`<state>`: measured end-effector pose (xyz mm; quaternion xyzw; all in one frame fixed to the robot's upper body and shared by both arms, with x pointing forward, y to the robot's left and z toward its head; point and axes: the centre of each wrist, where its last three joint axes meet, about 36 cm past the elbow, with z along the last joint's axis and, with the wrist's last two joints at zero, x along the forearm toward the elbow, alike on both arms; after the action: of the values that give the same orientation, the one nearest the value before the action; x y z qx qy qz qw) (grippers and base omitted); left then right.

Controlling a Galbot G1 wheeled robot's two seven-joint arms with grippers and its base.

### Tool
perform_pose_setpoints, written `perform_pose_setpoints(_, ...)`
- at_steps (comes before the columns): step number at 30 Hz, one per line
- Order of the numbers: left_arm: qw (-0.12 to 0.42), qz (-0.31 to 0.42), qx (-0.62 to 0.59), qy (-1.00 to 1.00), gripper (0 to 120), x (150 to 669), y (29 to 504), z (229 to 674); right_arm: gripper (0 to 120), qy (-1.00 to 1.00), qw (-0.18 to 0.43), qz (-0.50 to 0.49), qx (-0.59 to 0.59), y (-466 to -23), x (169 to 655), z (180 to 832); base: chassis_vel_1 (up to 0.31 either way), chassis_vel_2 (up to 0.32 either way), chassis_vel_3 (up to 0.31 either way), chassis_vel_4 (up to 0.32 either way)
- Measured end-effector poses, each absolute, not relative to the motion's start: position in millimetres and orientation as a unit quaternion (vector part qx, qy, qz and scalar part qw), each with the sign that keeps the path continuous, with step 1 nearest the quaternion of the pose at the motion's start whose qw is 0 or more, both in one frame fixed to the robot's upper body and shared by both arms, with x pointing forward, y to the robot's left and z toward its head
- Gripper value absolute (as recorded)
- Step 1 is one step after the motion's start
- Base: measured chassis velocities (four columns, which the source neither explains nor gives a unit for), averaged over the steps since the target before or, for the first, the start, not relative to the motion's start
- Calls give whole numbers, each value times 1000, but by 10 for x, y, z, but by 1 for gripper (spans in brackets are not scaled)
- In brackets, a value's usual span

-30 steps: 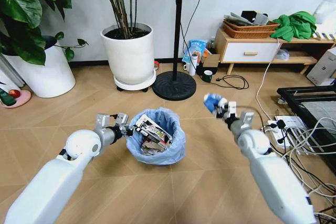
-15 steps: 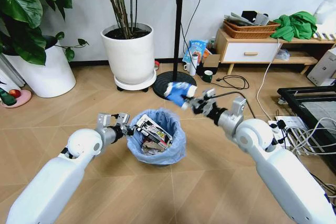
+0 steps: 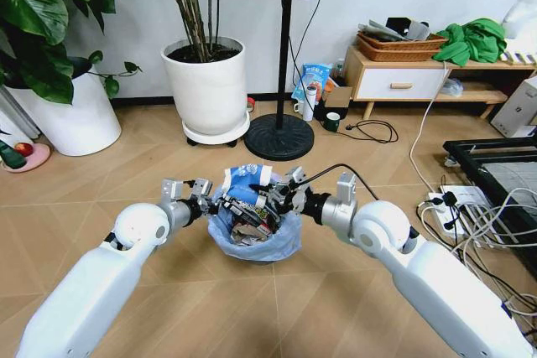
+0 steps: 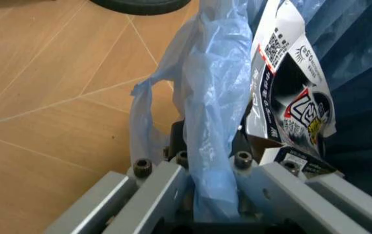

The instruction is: Pick up the trash bin and place the garbage on the floor into it.

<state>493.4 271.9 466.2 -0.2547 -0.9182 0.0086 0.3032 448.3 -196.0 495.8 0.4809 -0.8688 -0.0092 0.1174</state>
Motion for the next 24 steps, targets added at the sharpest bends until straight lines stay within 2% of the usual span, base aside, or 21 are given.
perform_pose_setpoints(1,303,9,-255,-918,0,4939,2711,4660,22,-871,116,-2,477,-1965,4480,4932,0,0,0,0)
perform_pose_setpoints(9,303,9,-257,-918,0,4946,2695,4662,54,-881,112,-4,459,-1967,4482,4918,0,0,0,0)
perform_pose_setpoints(10,303,9,-257,-918,0,4946,2695,4662,54,-881,112,-4,459,-1967,4482,4918,0,0,0,0)
perform_pose_setpoints(15,303,10,-255,-918,0,4926,2710,4655,75,-905,91,-21,414,-2031,4536,5014,0,0,0,0)
perform_pose_setpoints(16,303,10,-255,-918,0,4926,2710,4655,75,-905,91,-21,414,-2031,4536,5014,0,0,0,0)
perform_pose_setpoints(19,304,10,-252,-919,0,4907,2736,4649,89,-922,71,-27,379,-2098,4583,5145,0,0,0,0)
perform_pose_setpoints(20,304,10,-252,-919,0,4907,2736,4649,89,-922,71,-27,379,-2098,4583,5145,0,0,0,0)
perform_pose_setpoints(22,302,11,-250,-920,0,4895,2759,4662,98,-941,60,-26,331,-2151,4597,5232,0,0,0,0)
perform_pose_setpoints(24,301,12,-249,-920,0,4889,2769,4667,99,-949,58,-26,308,-2173,4599,5253,0,0,0,0)
